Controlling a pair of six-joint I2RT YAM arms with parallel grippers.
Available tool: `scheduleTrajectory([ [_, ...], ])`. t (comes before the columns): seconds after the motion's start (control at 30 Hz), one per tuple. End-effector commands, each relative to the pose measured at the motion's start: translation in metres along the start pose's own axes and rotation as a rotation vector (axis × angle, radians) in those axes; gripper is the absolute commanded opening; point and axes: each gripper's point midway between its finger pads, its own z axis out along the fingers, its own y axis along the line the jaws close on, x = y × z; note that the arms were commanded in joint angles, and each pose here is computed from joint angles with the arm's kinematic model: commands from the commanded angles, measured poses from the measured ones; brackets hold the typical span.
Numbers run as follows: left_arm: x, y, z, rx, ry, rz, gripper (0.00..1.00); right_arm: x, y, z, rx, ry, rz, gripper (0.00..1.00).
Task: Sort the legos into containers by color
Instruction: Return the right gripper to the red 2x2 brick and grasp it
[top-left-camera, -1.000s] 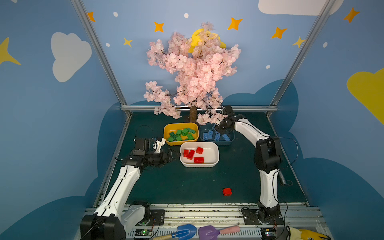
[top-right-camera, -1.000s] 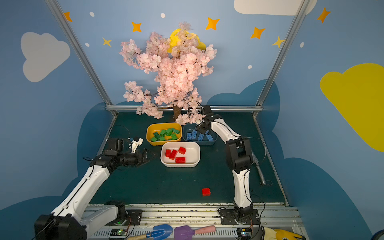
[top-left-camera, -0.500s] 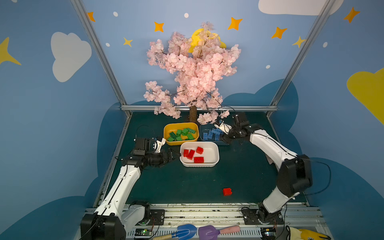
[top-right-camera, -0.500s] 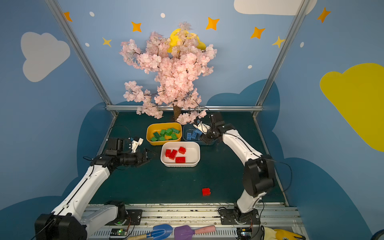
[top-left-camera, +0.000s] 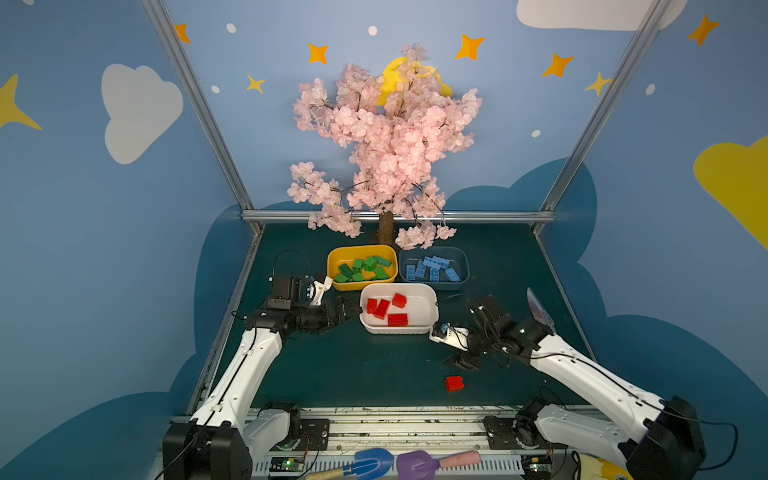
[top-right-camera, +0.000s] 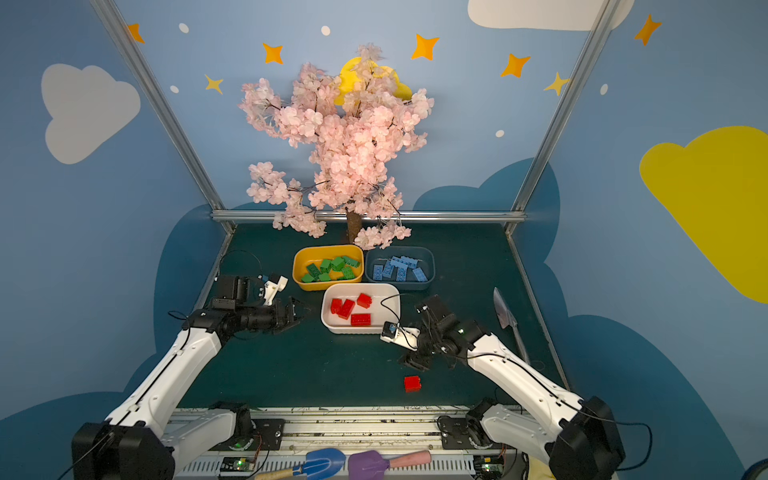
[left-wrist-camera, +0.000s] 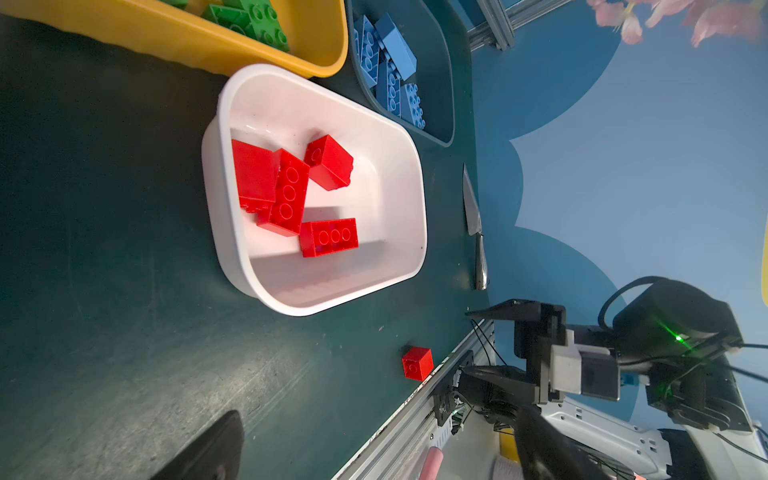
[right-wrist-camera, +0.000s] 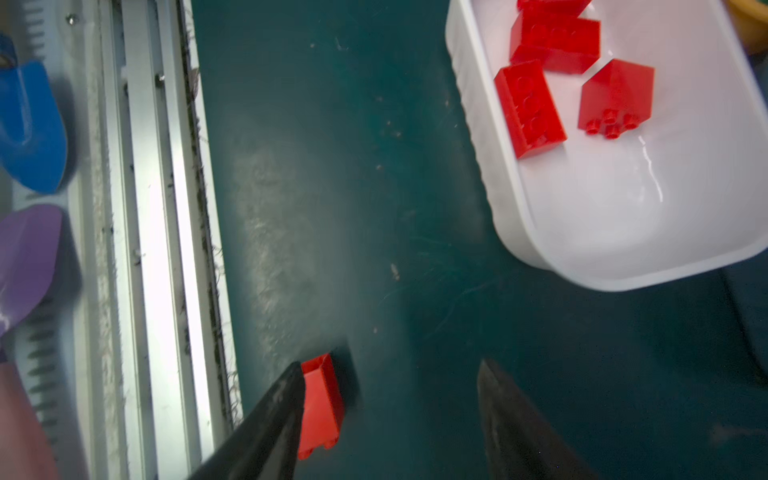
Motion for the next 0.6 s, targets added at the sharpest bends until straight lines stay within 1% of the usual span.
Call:
scheduleTrajectory([
  [0.0, 0.001, -0.003, 0.001, 0.020, -0.001, 0.018, 1.00, 0.039, 0.027, 0.006, -0.079, 0.146, -0.047, 0.66],
  [0.1, 0.000, -0.003, 0.001, 0.022, -0.003, 0.019, 0.99, 0.044, 0.037, 0.013, -0.125, 0.173, -0.063, 0.67],
  [0.13, 0.000, -0.003, 0.001, 0.019, -0.003, 0.019, 1.00, 0.052, 0.042, 0.019, -0.146, 0.194, -0.054, 0.67],
  [0.23, 0.001, -0.003, 0.000, 0.015, 0.002, 0.024, 0.99, 0.053, 0.043, 0.031, -0.157, 0.214, -0.068, 0.68],
  [0.37, 0.003, -0.002, -0.001, 0.006, 0.000, 0.024, 1.00, 0.063, 0.049, 0.042, -0.192, 0.282, -0.092, 0.68],
  [0.5, 0.005, 0.000, -0.003, -0.006, 0.000, 0.033, 0.99, 0.076, 0.052, 0.046, -0.187, 0.336, -0.099, 0.63],
  [0.57, 0.006, 0.002, -0.002, -0.012, 0.005, 0.033, 1.00, 0.079, 0.047, 0.046, -0.164, 0.361, -0.100, 0.54],
])
